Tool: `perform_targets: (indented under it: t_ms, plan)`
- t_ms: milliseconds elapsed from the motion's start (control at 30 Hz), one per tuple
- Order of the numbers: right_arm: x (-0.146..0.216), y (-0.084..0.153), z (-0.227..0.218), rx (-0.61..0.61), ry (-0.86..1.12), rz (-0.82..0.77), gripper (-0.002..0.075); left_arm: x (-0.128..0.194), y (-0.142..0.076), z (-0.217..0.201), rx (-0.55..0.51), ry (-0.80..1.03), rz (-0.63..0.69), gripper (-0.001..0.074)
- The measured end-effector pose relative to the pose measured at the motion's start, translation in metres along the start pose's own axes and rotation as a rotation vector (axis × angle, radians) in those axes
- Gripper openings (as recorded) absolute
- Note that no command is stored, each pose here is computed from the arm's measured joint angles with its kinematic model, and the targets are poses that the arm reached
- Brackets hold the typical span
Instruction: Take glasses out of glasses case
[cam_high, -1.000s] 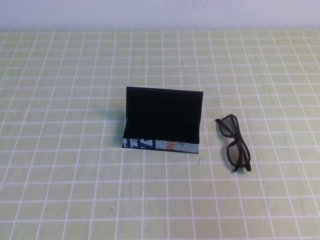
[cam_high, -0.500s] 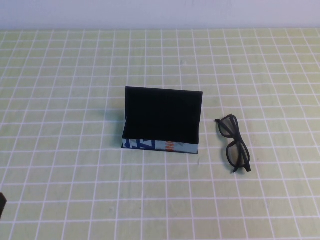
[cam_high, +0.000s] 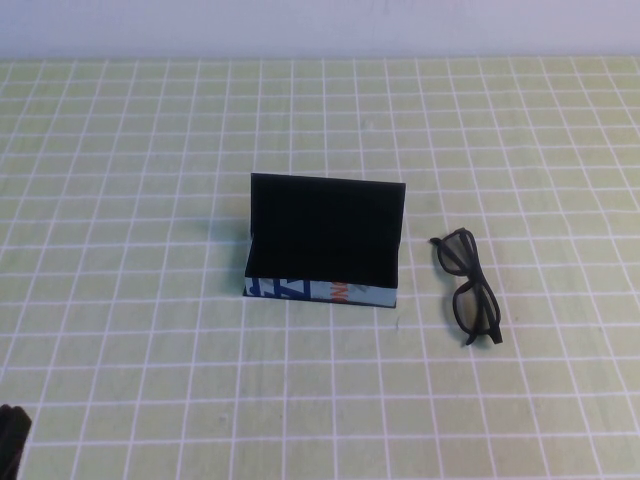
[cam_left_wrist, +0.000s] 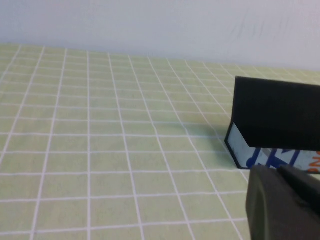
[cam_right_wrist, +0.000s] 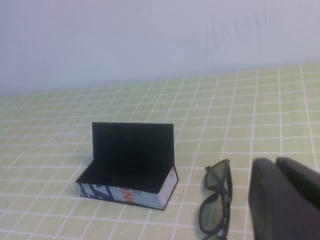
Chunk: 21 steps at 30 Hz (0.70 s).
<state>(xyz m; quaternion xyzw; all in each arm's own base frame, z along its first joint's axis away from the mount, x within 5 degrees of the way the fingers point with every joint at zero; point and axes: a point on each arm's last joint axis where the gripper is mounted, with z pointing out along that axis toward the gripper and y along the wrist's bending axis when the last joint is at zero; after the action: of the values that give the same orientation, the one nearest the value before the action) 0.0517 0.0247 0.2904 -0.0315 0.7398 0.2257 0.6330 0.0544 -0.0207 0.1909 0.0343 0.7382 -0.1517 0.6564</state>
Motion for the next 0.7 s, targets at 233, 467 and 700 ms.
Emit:
perform_targets:
  t_ms: [233,467,700]
  plan:
    - [0.000,0.000,0.000,0.000,-0.005,0.000,-0.0018,0.006,-0.005,0.000,0.052,0.070,0.000,-0.0004]
    - [-0.001,-0.001,0.000,0.012,-0.007,-0.033,-0.0018,0.007,-0.005,0.000,0.057,0.078,0.002,-0.0004]
    - [0.015,-0.016,0.008,0.114,-0.074,-0.174,-0.0018,0.007,-0.005,0.000,0.058,0.080,0.002,-0.0004]
